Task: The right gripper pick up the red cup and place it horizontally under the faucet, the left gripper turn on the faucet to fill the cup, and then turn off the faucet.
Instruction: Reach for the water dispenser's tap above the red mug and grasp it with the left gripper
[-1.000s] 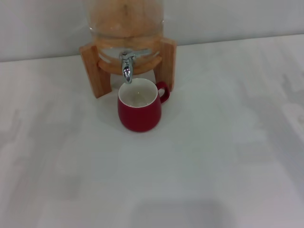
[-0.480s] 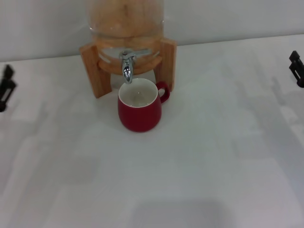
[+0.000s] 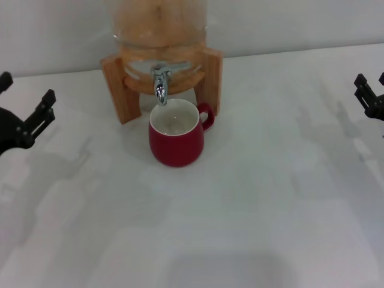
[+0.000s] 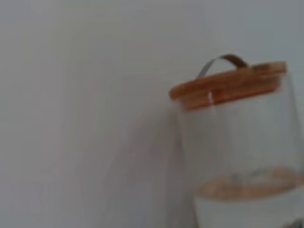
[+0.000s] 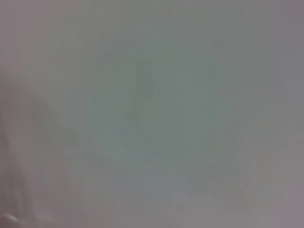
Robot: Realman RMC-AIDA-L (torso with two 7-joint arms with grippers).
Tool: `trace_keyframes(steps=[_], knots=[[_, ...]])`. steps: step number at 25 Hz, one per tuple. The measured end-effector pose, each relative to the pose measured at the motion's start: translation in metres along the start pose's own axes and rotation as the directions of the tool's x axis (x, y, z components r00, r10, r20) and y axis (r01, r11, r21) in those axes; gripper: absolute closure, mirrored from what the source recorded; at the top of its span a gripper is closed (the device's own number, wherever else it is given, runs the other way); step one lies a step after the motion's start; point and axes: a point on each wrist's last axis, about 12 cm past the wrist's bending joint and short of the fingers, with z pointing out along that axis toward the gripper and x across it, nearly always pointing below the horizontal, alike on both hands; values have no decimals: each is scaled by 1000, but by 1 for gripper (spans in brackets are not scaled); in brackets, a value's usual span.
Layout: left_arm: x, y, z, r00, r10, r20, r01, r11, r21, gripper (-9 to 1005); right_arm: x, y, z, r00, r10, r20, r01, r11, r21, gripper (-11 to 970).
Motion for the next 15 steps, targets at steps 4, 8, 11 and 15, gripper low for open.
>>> trace_keyframes(steps=[4, 8, 11, 15], knots=[[-21, -2, -10, 999, -36, -25, 37, 998, 44, 225, 1, 1, 0, 1000, 1, -3, -1, 1000, -8, 412], [-43, -1, -13, 992, -30, -119, 40, 995, 87, 225, 1, 1, 0, 1000, 2, -7, -2, 1000, -7, 412], [-57, 3, -11, 980, -25, -197, 47, 993, 107, 225, 2, 1, 1, 1000, 3, -19, -3, 1000, -4, 411], [-72, -1, -4, 948, 73, -308, -23, 987, 161, 225, 3, 3, 2, 999, 11, -31, -11, 1000, -10, 411]])
